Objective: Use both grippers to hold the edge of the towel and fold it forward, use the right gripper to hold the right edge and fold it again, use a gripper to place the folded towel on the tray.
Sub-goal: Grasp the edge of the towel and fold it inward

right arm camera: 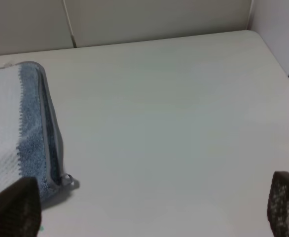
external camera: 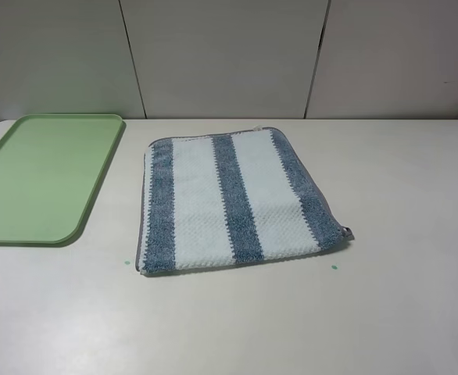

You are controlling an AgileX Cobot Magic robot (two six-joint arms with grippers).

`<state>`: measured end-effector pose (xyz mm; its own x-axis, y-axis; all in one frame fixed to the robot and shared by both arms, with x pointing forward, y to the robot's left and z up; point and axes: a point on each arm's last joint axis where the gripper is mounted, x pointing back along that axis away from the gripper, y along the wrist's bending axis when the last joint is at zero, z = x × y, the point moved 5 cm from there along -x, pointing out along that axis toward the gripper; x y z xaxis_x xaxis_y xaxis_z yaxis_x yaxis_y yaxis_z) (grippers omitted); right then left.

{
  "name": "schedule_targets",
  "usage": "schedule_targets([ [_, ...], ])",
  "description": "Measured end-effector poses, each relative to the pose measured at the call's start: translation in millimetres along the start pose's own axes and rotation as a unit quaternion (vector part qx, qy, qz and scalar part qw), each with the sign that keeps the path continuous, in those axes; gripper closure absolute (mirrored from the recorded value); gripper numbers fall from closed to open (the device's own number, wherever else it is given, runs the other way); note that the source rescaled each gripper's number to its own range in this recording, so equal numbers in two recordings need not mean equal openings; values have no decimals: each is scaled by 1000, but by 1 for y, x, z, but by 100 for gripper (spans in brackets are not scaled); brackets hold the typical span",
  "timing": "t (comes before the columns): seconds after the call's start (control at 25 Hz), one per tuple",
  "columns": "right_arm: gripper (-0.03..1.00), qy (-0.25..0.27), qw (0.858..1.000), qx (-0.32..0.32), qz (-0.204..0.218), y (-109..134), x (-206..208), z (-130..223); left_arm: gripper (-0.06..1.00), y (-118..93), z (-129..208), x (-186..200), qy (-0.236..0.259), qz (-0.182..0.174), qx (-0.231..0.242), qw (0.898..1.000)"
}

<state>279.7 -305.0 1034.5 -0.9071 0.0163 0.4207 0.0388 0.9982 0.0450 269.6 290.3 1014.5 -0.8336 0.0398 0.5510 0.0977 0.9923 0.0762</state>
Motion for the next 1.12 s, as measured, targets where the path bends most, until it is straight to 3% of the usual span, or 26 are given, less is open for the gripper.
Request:
schedule_targets([
  [1.12,-3,0,1000,4,-8,1,0,0,-5,1,0,0,0,-2,-1,1000],
])
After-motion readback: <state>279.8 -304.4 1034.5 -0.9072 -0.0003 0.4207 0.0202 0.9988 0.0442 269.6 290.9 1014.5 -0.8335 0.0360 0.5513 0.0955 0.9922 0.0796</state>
